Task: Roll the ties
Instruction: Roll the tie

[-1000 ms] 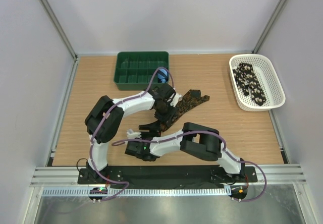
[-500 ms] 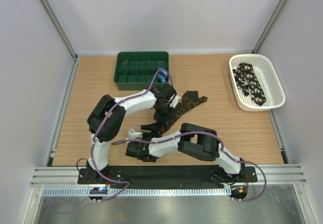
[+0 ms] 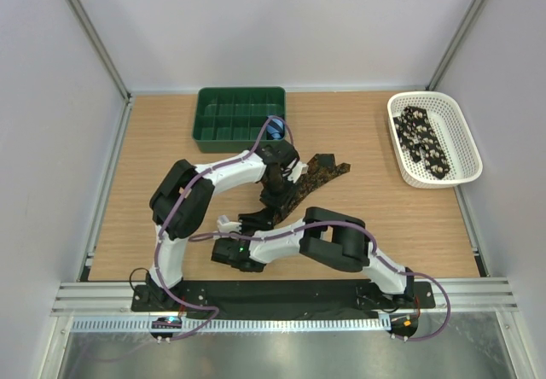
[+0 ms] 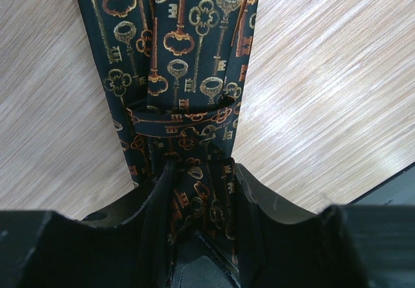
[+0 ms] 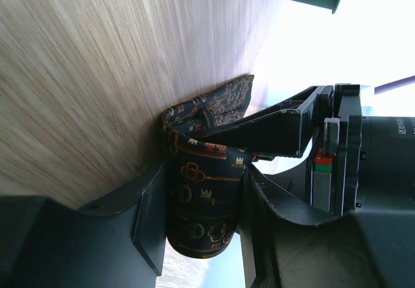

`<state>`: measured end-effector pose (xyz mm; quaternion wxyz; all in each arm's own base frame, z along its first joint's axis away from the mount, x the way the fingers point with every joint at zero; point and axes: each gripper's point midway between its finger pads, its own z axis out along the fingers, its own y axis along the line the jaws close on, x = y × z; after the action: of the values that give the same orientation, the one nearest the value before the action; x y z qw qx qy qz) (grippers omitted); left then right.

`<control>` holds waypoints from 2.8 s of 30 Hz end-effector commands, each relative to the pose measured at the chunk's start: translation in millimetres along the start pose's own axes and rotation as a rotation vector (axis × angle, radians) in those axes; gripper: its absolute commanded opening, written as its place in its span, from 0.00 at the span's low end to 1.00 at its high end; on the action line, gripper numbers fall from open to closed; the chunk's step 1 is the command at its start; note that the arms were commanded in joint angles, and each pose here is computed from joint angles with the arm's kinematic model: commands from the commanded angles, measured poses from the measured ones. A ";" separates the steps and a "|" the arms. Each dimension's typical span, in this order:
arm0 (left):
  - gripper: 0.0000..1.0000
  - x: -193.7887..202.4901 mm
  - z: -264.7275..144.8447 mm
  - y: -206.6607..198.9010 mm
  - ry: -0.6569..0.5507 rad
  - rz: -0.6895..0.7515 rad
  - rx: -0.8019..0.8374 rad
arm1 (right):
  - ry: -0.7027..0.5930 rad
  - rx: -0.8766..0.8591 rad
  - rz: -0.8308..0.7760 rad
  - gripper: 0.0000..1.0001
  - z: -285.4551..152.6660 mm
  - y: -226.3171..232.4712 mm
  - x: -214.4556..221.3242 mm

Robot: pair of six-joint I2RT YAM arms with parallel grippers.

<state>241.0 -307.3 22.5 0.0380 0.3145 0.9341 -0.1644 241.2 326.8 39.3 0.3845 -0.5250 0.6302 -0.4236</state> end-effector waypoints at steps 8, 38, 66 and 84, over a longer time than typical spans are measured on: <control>0.41 48.0 1.9 1.2 0.201 -0.003 -0.013 | 0.044 -0.116 0.034 0.15 9.7 19.0 6.6; 0.59 -64.4 -81.8 30.7 -0.318 0.024 -0.187 | -0.022 -0.294 0.170 0.11 -24.3 23.0 -8.6; 1.00 1.2 -240.2 132.3 -1.320 -0.551 -0.465 | -0.201 -0.930 0.686 0.10 -42.3 17.1 -13.6; 1.00 17.6 -180.5 102.6 -1.291 -0.300 -0.264 | -0.304 -1.521 1.031 0.10 -37.8 8.1 -6.7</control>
<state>289.9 -143.5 149.1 0.5866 -0.0228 0.7897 -0.1782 214.2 333.3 40.0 0.1928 -0.3569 0.8494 0.3376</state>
